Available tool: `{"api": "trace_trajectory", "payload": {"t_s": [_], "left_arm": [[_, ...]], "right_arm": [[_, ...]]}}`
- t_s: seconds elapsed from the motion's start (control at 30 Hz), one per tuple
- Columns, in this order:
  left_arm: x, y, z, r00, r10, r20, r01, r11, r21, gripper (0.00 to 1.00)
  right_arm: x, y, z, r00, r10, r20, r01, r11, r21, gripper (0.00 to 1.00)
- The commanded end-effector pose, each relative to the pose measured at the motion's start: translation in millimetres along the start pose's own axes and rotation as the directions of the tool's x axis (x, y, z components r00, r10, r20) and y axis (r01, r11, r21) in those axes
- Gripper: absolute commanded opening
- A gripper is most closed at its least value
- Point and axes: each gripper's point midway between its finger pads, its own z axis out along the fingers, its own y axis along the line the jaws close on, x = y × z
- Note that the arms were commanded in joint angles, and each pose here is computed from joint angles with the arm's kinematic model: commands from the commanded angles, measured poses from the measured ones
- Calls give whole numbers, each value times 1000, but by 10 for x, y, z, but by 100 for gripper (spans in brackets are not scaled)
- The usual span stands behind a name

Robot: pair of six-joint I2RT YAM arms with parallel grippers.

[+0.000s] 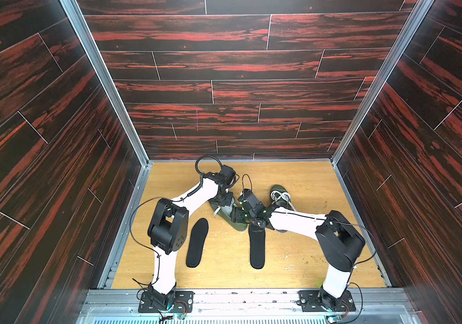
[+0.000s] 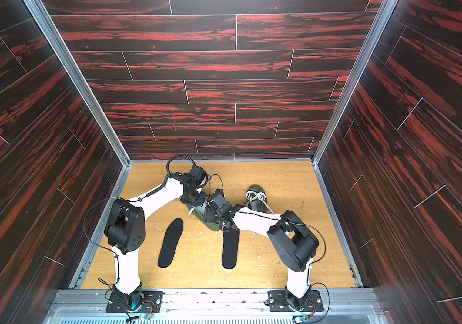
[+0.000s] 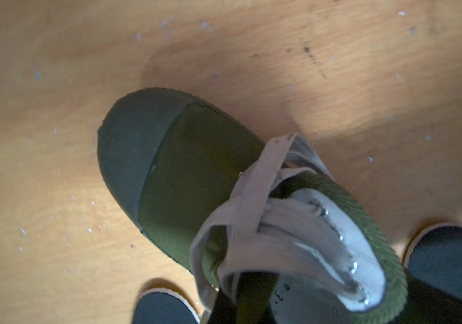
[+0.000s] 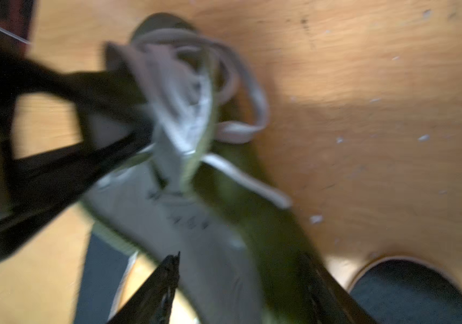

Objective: Insert the insole into the shoe
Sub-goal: Adjust the shoe at the center of the board.

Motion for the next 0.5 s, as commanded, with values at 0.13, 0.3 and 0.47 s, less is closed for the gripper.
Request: {"api": "trace_trajectory", "payload": {"t_s": [0.13, 0.3, 0.47], "left_arm": [[98, 122, -93, 994, -111, -7, 111, 994, 10, 7], [153, 214, -66, 988, -151, -11, 151, 987, 58, 8], [223, 297, -41, 984, -176, -14, 177, 980, 87, 9]], "right_arm": [[52, -282, 193, 996, -83, -14, 84, 985, 148, 65], [87, -326, 150, 998, -65, -6, 65, 989, 129, 56], [115, -290, 68, 1000, -22, 0, 22, 998, 64, 44]]}}
